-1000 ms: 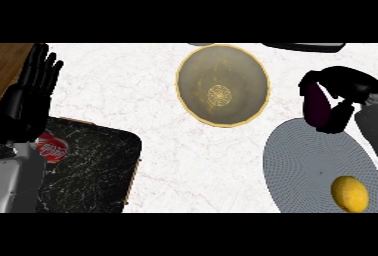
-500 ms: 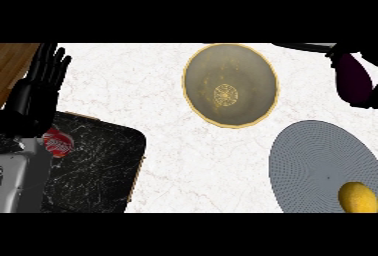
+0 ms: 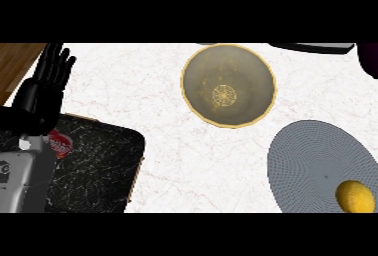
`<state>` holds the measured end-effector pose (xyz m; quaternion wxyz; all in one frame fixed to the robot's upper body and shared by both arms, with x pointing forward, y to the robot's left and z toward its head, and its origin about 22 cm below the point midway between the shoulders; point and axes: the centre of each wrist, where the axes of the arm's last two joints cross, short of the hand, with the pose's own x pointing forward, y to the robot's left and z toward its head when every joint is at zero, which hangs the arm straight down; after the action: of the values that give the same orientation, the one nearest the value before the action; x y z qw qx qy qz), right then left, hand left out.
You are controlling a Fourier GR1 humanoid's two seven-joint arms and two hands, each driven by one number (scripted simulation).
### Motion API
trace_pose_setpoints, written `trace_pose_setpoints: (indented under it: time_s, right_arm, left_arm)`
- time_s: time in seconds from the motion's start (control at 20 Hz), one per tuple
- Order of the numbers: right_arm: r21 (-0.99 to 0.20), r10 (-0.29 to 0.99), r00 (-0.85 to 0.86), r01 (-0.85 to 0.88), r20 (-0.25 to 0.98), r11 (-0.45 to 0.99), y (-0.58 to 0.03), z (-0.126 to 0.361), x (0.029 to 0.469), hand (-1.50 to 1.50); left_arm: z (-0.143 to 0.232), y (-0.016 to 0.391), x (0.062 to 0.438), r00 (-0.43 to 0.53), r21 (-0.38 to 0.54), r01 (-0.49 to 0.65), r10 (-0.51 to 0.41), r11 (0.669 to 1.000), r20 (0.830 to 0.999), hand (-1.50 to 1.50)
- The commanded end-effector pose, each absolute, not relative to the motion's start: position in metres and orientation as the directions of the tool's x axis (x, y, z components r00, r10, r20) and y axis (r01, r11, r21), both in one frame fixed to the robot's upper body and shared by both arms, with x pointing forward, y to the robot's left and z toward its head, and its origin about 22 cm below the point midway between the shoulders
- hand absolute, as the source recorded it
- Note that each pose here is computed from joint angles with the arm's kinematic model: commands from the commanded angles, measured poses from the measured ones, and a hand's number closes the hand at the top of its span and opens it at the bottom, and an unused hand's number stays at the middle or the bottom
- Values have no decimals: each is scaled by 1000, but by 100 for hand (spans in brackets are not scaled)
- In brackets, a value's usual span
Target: Pick the eggplant from the placemat and place it in the bowl
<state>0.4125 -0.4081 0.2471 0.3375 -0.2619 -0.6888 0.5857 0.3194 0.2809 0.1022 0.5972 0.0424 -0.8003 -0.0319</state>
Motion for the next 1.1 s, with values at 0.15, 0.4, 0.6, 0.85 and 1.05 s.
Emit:
trace_pose_setpoints:
  time_s: [0.15,0.4,0.6,0.85,1.05]
  right_arm:
    - [-912,513,-789,-140,339,387,-405,276,422,150]
    - [-850,381,-804,-269,457,453,-375,285,437,150]
    - [-842,348,-797,-339,494,419,-347,300,448,150]
    - [-836,332,-781,-414,530,361,-310,291,461,150]
    - [-852,318,-796,-440,516,283,-280,307,465,150]
  left_arm:
    - [103,284,320,-280,87,-43,-96,995,955,0]
    - [103,286,323,-269,104,-61,-117,993,956,0]
    - [93,289,323,-249,119,-67,-132,991,959,0]
    - [102,296,320,-255,103,-92,-123,990,959,0]
    - [85,305,313,-231,98,-87,-116,991,966,0]
